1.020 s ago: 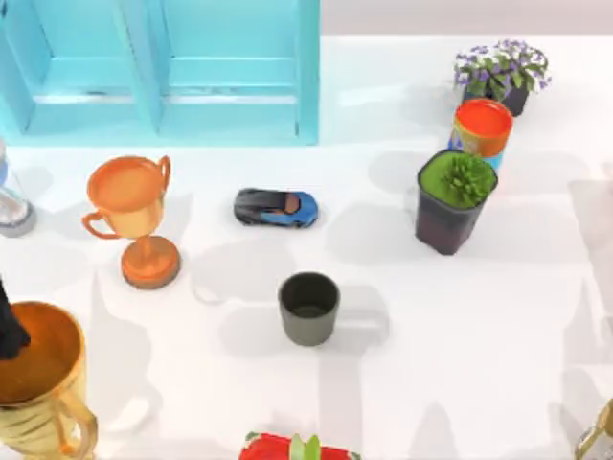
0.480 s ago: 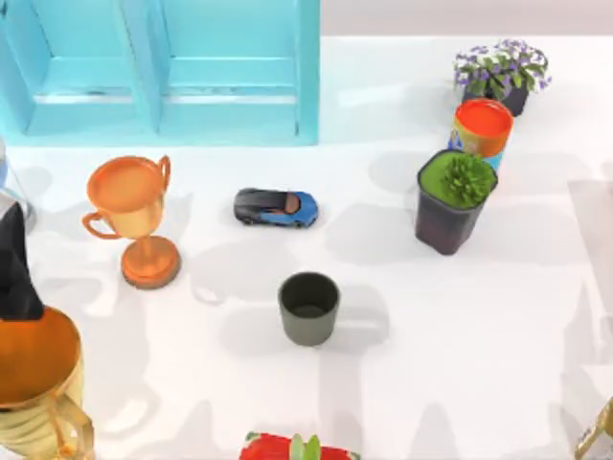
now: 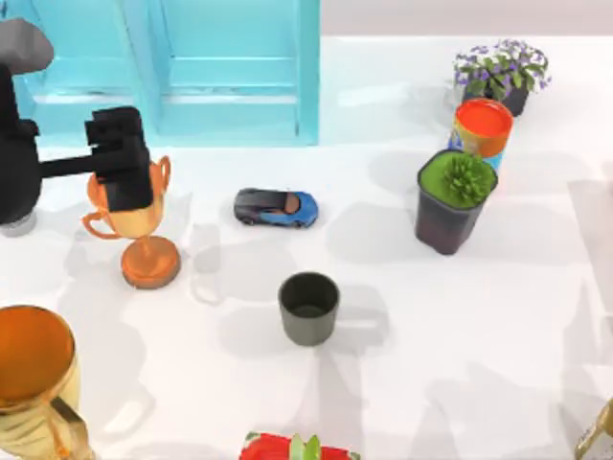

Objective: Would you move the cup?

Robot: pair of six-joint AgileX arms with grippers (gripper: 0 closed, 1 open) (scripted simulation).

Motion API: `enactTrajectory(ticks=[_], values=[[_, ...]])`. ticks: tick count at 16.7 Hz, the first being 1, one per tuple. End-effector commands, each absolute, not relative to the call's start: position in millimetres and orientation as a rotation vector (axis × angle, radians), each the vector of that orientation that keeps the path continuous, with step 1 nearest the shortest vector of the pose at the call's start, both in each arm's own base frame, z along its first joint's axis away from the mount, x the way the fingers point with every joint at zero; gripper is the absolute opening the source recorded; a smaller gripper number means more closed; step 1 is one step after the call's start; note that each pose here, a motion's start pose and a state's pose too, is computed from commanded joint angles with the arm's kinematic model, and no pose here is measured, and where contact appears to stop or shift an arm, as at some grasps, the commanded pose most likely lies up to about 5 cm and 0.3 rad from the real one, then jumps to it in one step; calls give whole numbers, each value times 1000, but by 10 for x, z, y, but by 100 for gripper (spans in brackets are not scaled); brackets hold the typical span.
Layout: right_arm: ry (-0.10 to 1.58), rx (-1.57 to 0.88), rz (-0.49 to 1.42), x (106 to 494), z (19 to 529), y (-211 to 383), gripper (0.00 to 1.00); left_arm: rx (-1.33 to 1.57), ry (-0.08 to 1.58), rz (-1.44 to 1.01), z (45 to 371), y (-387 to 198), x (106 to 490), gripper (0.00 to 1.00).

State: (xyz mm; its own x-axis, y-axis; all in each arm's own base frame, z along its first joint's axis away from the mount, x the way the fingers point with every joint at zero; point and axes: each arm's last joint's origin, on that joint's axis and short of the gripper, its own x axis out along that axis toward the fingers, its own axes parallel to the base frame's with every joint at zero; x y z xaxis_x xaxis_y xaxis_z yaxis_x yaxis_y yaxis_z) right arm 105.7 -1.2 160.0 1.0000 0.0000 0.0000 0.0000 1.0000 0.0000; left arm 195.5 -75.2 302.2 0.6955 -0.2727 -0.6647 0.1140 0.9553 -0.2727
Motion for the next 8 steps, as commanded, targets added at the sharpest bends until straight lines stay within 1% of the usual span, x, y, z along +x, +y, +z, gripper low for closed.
enactTrajectory(ticks=[2, 4, 8], values=[[0, 0, 0, 1057, 1600, -12, 100, -215, 929, -219, 3102, -1045, 2228, 100], [0, 0, 0, 1057, 1600, -12, 100, -197, 1077, -207, 3107, -1386, 2481, 100], [0, 0, 0, 1057, 1600, -12, 100, -126, 1327, -146, 2918, -2108, 2843, 100]])
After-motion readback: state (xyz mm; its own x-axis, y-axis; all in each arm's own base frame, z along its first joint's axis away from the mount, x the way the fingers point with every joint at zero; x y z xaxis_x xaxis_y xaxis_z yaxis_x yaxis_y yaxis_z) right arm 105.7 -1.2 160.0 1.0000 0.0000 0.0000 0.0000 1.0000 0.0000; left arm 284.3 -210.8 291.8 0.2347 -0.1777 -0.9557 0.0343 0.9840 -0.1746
